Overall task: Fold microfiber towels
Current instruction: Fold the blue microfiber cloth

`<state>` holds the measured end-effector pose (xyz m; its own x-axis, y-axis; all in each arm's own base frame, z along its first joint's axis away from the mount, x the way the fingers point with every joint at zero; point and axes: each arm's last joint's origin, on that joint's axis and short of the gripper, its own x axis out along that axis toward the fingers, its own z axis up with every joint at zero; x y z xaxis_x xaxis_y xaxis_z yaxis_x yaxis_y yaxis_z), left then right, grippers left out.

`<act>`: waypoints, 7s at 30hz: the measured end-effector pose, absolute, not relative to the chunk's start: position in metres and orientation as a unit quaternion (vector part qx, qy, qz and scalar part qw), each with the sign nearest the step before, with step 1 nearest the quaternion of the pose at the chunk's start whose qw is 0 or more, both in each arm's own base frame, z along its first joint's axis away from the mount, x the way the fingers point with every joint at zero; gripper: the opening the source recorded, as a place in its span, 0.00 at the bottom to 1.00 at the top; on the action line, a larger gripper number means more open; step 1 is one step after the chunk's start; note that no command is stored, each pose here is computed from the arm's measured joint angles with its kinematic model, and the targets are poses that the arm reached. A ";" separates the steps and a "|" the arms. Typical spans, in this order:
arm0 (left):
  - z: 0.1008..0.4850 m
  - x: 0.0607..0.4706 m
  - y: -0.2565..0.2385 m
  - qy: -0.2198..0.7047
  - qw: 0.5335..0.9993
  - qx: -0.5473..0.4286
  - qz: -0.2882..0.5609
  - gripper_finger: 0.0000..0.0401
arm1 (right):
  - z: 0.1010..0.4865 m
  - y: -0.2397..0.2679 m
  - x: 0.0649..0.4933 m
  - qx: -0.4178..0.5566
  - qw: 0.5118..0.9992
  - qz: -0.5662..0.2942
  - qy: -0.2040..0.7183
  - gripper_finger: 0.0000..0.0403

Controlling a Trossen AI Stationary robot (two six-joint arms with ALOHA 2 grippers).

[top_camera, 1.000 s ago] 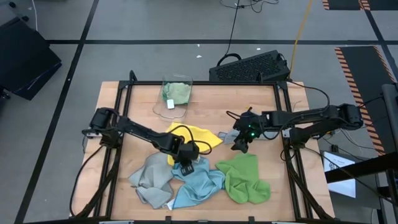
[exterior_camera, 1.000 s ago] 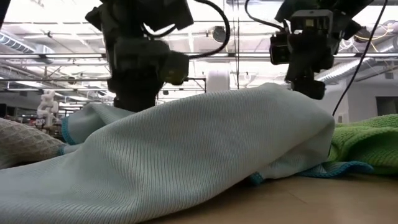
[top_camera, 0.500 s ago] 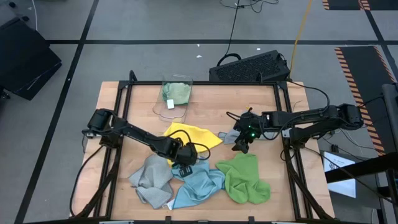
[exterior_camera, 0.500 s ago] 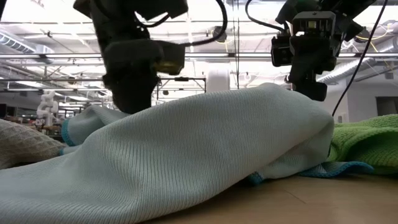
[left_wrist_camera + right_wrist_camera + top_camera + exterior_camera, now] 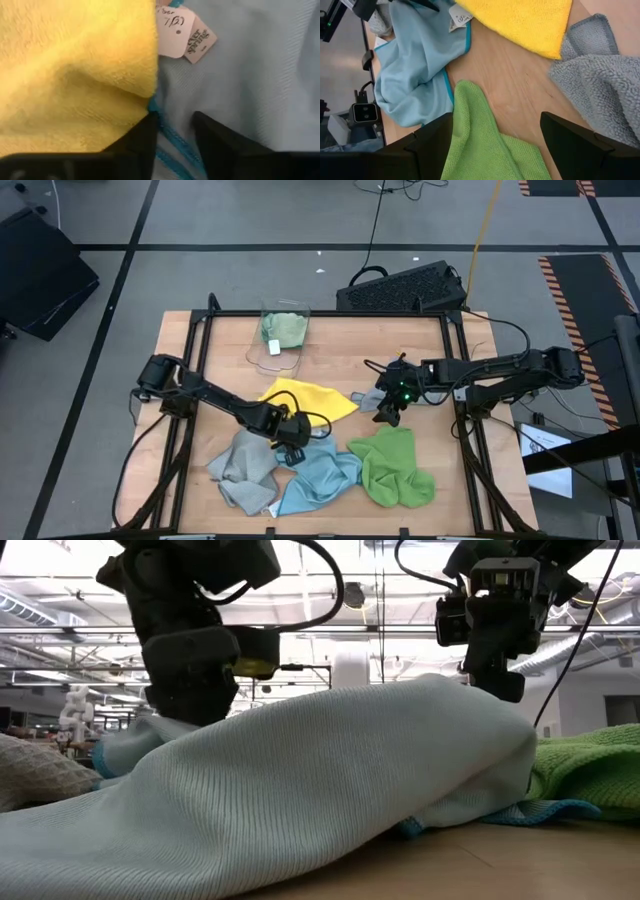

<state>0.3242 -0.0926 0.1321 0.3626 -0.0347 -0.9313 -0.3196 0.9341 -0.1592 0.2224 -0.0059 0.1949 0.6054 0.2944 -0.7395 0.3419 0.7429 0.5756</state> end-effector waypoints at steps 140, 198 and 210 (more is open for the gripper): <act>0.278 0.247 0.004 0.456 0.790 -0.351 0.210 0.16 | 0.463 0.001 0.195 0.246 0.949 0.114 0.160 0.00; 0.314 0.318 0.024 0.232 0.966 -0.111 -0.014 0.54 | 0.432 0.005 0.254 0.123 0.972 0.007 0.198 0.00; 0.244 0.359 0.029 0.319 0.946 -0.049 -0.021 0.49 | 0.450 0.000 0.229 0.125 0.980 0.002 0.153 0.00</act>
<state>0.3593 0.0288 0.2442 0.7957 -0.0703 -0.6016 0.0083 0.9944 -0.1053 0.2288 -0.0002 0.4499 0.9533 0.0415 -0.2993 0.0350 0.9687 0.2459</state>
